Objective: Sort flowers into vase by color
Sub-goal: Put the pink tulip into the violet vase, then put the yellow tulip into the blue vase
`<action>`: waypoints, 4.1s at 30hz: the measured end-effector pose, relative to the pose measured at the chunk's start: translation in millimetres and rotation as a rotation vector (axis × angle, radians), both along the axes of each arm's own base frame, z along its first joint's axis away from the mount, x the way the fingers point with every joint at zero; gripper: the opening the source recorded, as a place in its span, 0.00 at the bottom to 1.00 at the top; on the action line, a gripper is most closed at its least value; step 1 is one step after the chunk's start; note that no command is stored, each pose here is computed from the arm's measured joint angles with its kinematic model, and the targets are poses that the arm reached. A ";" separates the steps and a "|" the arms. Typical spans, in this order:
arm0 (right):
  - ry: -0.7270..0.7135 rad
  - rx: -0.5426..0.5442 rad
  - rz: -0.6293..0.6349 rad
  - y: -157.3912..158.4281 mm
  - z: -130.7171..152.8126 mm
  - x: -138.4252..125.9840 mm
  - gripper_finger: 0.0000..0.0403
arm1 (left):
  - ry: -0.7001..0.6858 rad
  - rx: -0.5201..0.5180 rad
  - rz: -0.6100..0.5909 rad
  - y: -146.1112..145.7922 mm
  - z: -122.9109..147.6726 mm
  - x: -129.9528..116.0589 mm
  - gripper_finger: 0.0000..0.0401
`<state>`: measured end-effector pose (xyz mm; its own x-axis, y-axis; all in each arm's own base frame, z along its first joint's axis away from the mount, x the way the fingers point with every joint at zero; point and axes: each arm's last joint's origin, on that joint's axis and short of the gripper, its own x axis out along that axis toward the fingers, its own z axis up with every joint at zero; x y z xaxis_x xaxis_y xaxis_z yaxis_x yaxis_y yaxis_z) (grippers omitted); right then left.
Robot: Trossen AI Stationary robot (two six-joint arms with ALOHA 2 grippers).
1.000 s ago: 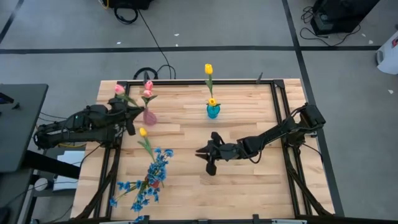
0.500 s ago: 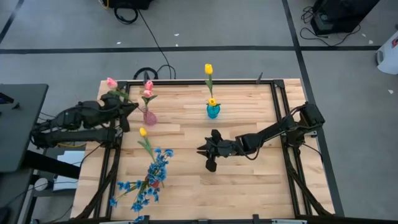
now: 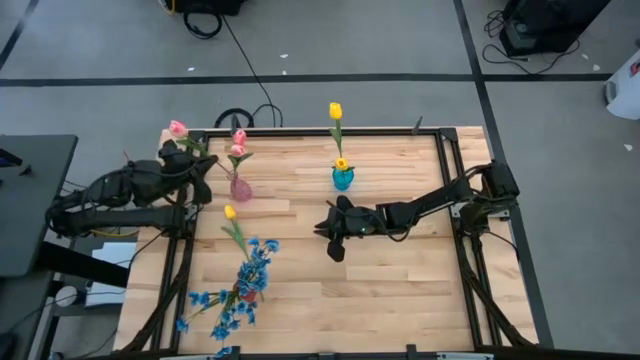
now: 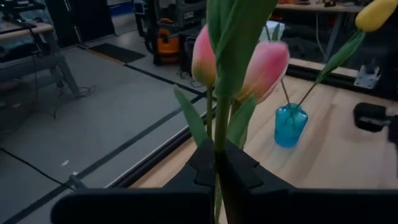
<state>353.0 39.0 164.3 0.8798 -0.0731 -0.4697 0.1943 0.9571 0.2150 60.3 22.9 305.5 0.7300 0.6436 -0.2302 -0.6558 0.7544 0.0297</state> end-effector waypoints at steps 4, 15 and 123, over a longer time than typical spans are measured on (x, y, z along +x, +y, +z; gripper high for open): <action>-0.003 0.002 0.000 -0.8 0.4 0.3 0.19 | 0.033 0.012 0.019 1.1 -10.8 5.1 0.03; -0.003 0.005 0.020 6.1 0.3 -0.5 0.19 | 0.019 -0.059 0.044 2.1 -30.9 13.0 0.03; 0.060 -0.304 0.107 188.1 -68.5 165.5 0.52 | -0.065 -0.142 -0.312 -7.1 8.6 17.2 0.46</action>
